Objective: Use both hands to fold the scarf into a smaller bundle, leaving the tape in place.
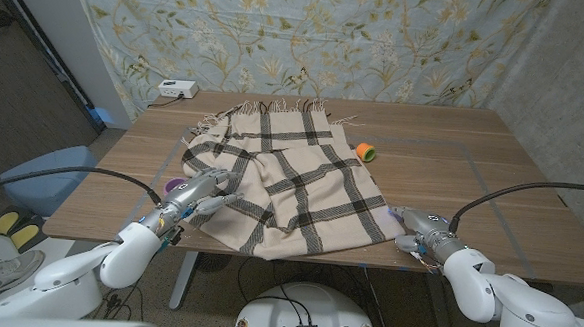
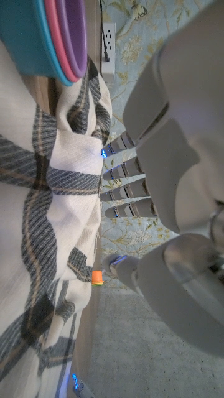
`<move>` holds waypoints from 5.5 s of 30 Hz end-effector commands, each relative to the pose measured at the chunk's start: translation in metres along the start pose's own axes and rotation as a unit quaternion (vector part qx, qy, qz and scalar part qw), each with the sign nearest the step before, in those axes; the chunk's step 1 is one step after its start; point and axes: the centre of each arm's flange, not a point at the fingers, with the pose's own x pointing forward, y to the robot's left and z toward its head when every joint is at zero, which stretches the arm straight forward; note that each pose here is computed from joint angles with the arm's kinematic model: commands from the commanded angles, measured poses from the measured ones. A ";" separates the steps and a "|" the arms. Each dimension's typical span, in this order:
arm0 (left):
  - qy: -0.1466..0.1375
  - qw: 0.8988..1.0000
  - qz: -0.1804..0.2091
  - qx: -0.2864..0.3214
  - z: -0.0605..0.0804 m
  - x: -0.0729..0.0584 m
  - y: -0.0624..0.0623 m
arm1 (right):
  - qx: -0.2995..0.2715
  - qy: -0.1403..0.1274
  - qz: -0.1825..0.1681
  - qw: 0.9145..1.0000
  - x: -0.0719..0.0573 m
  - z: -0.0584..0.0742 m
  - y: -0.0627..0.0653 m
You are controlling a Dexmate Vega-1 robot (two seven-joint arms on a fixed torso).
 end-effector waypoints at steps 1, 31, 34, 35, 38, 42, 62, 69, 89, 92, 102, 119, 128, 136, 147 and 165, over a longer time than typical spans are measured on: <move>0.001 1.000 -0.003 -0.014 -0.001 -0.001 0.001 | -0.051 -0.010 0.038 0.998 0.001 0.006 0.002; 0.014 0.999 -0.009 -0.028 -0.004 -0.003 0.002 | 0.016 -0.149 -0.316 0.937 0.020 0.043 0.042; 0.014 1.000 -0.012 -0.020 -0.004 -0.004 0.004 | 0.013 -0.155 -0.355 0.922 0.018 0.045 0.038; 0.014 1.000 -0.013 -0.020 -0.004 -0.004 0.004 | 0.013 -0.155 -0.355 0.922 0.018 0.045 0.038; 0.008 1.000 -0.021 -0.012 -0.002 -0.005 0.006 | 0.009 -0.151 -0.368 0.917 0.021 0.045 0.028; 0.003 0.998 -0.046 -0.033 -0.003 -0.006 0.011 | 0.004 -0.143 -0.376 0.915 0.024 0.044 0.019; 0.091 0.981 -0.139 0.099 0.006 -0.026 0.041 | 0.022 -0.107 -0.441 0.891 0.045 0.032 -0.012; 0.118 0.968 -0.142 0.169 0.012 -0.022 0.043 | 0.024 -0.099 -0.453 0.886 0.047 0.031 -0.015; 0.112 0.959 -0.194 0.177 0.017 -0.003 0.030 | 0.040 -0.051 -0.459 0.886 0.068 0.033 -0.041; 0.102 0.958 -0.207 0.168 0.017 -0.001 0.027 | 0.045 -0.044 -0.458 0.887 0.074 0.033 -0.044; 0.091 0.957 -0.246 0.126 0.015 0.002 0.031 | 0.039 -0.021 -0.473 0.880 0.086 0.036 -0.055; 0.185 0.895 -0.205 0.351 -0.007 0.011 -0.007 | 0.047 -0.040 -0.504 0.861 0.081 0.035 -0.069; 0.145 0.923 -0.123 0.336 -0.021 0.007 -0.017 | 0.042 -0.041 -0.506 0.860 0.079 0.033 -0.071; 0.087 0.969 0.002 0.231 -0.015 -0.001 0.004 | 0.046 -0.039 -0.516 0.855 0.078 0.030 -0.075; -0.013 0.995 0.098 0.009 0.006 -0.005 0.053 | 0.075 -0.026 -0.550 0.831 0.072 0.020 -0.079; -0.189 0.939 0.111 -0.266 0.019 0.007 0.109 | 0.144 -0.037 -0.604 0.783 0.055 0.007 -0.087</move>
